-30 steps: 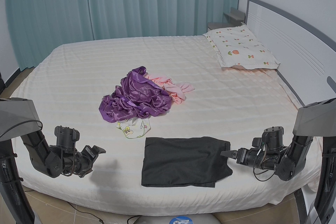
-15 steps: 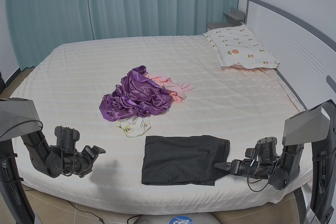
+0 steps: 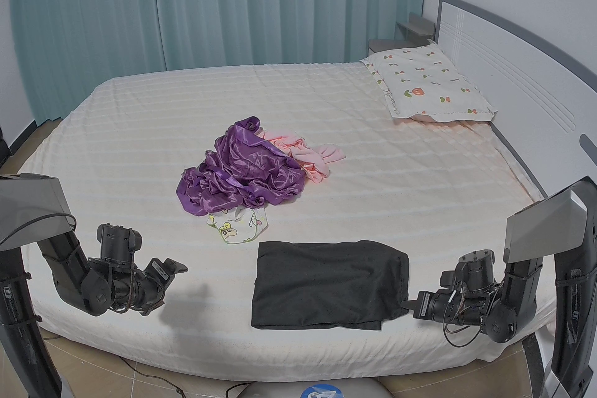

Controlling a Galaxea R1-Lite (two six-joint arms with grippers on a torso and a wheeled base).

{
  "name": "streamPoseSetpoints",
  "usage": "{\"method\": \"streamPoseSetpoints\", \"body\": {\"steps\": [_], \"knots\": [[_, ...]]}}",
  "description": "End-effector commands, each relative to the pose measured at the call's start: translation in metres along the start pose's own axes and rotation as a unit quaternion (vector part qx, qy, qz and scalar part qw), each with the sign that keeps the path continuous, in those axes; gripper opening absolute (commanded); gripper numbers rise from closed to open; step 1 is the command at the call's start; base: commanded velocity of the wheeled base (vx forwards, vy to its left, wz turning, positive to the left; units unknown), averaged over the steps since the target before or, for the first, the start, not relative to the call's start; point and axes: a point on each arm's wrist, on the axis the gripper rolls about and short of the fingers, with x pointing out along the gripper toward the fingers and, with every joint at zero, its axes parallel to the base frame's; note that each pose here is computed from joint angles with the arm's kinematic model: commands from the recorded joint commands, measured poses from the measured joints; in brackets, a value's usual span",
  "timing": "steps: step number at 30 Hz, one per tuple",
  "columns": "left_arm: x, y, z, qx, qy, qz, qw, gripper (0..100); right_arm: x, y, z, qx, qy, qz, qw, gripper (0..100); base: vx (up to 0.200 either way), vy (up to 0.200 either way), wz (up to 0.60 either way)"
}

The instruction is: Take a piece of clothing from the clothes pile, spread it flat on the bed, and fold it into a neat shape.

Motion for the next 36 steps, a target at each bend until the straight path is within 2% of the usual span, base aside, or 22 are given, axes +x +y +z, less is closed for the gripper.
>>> {"method": "streamPoseSetpoints", "body": {"steps": [1, 17, 21, 22, 27, 28, 30, 31, 32, 33, 36], "knots": [[0.000, 0.000, 0.000, 0.000, 0.000, 0.000, 1.0000, 100, -0.011, 0.002, 0.003, 0.001, -0.007, 0.001, 1.0000, 0, 0.000, 0.000, 0.00], [0.000, 0.000, 0.000, -0.001, 0.000, 0.000, 1.0000, 100, -0.026, -0.012, -0.003, -0.033, 0.011, -0.023, 0.9991, 0, 0.000, 0.000, 0.00], [0.000, 0.000, 0.000, -0.001, 0.000, 0.000, 1.0000, 100, -0.025, -0.016, -0.010, -0.048, 0.035, -0.034, 0.9977, 0, 0.000, 0.000, 0.00], [0.000, 0.000, 0.000, -0.001, 0.000, 0.000, 1.0000, 100, -0.024, -0.017, -0.011, -0.050, 0.039, -0.035, 0.9974, 100, 0.000, 0.000, 0.00], [0.000, 0.000, 0.000, -0.001, 0.000, 0.000, 1.0000, 100, -0.022, -0.016, -0.005, -0.056, 0.024, -0.031, 0.9977, 100, 0.000, 0.000, 0.00], [0.000, 0.000, 0.000, -0.001, 0.000, 0.000, 1.0000, 100, -0.023, -0.014, 0.013, -0.053, -0.013, -0.022, 0.9983, 100, 0.000, 0.000, 0.00], [0.000, 0.000, 0.000, -0.001, 0.000, 0.000, 1.0000, 100, -0.024, -0.013, 0.018, -0.051, -0.024, -0.020, 0.9982, 100, 0.000, 0.000, 0.00], [0.000, 0.000, 0.000, -0.001, 0.000, 0.000, 1.0000, 100, -0.020, -0.011, 0.031, -0.030, -0.048, -0.011, 0.9983, 100, 0.000, 0.000, 0.00], [0.000, 0.000, 0.000, -0.001, 0.000, 0.000, 1.0000, 100, -0.020, -0.011, 0.031, -0.030, -0.048, -0.011, 0.9983, 100, 0.000, 0.000, 0.00], [0.000, 0.000, 0.000, -0.001, 0.000, 0.000, 1.0000, 100, -0.008, -0.008, 0.044, 0.013, -0.069, 0.002, 0.9976, 100, 0.000, 0.000, 0.00], [0.000, 0.000, 0.000, -0.001, 0.000, 0.000, 1.0000, 100, 0.020, -0.013, 0.054, 0.053, -0.078, 0.006, 0.9956, 100, 0.000, 0.000, 0.00]]}}
